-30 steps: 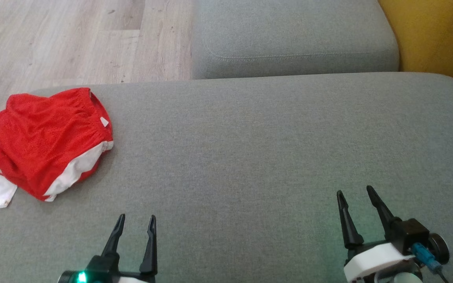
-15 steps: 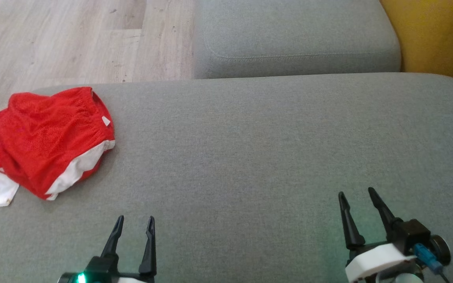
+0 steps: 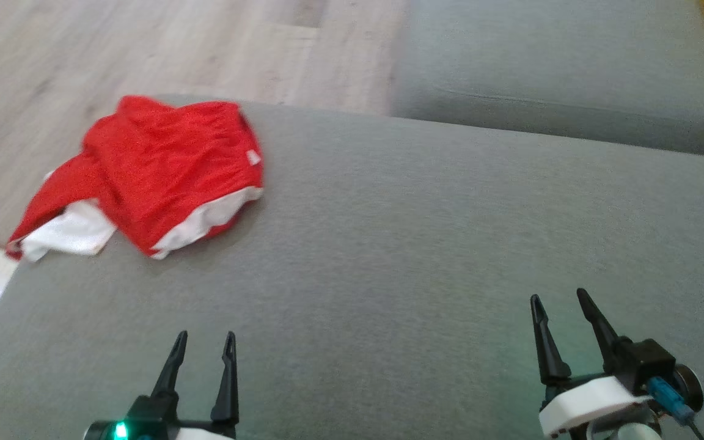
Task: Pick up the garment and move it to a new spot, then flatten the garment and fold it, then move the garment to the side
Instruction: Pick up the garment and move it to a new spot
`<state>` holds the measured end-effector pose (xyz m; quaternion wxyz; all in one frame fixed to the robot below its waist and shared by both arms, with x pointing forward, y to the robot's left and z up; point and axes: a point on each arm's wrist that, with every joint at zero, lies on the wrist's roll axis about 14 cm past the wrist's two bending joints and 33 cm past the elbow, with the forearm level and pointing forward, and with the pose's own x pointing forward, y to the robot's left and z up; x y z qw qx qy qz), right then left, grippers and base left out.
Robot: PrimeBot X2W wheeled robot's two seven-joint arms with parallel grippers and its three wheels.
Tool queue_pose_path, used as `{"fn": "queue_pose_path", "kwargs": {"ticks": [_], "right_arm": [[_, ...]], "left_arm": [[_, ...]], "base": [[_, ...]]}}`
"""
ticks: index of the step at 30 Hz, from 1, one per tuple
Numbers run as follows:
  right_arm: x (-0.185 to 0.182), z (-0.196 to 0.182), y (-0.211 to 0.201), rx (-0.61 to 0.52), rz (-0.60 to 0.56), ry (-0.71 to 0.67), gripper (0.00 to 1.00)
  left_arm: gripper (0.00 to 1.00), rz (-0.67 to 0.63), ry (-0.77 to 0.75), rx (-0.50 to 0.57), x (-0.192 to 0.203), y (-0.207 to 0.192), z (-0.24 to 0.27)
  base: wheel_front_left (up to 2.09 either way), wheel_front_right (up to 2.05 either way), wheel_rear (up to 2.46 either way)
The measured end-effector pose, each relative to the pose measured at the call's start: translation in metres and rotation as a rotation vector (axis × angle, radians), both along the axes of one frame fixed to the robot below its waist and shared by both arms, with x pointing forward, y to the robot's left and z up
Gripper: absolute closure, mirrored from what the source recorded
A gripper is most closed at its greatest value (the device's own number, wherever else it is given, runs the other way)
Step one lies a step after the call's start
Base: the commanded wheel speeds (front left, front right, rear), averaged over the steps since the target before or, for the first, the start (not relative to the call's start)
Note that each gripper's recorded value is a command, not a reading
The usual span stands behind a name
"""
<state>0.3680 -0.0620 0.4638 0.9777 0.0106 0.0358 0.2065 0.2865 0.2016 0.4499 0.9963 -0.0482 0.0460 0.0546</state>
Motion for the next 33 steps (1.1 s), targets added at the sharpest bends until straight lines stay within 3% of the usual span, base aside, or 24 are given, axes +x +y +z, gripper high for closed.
{"fn": "queue_pose_path", "kwargs": {"ticks": [6, 19, 23, 33], "right_arm": [[0.005, 0.000, 0.038, 0.006, 0.110, 0.004, 0.00], [0.009, -0.004, 0.060, 0.015, 0.171, 0.019, 0.00], [0.014, 0.001, 0.055, 0.023, 0.153, 0.004, 0.00], [0.023, -0.012, 0.037, -0.016, 0.105, 0.014, 0.00]], "left_arm": [[0.00, 0.117, -0.003, 0.009, -0.022, 0.032, 0.001], [0.00, 0.199, -0.006, 0.036, -0.036, 0.064, 0.006], [0.00, 0.196, -0.074, 0.113, -0.019, 0.087, 0.037], [0.00, 0.098, -0.266, 0.360, 0.068, 0.130, 0.172]], "base": [[0.00, 0.00, 0.00], [0.00, 0.00, 0.00], [0.00, 0.00, 0.00], [0.00, 0.00, 0.00]]}}
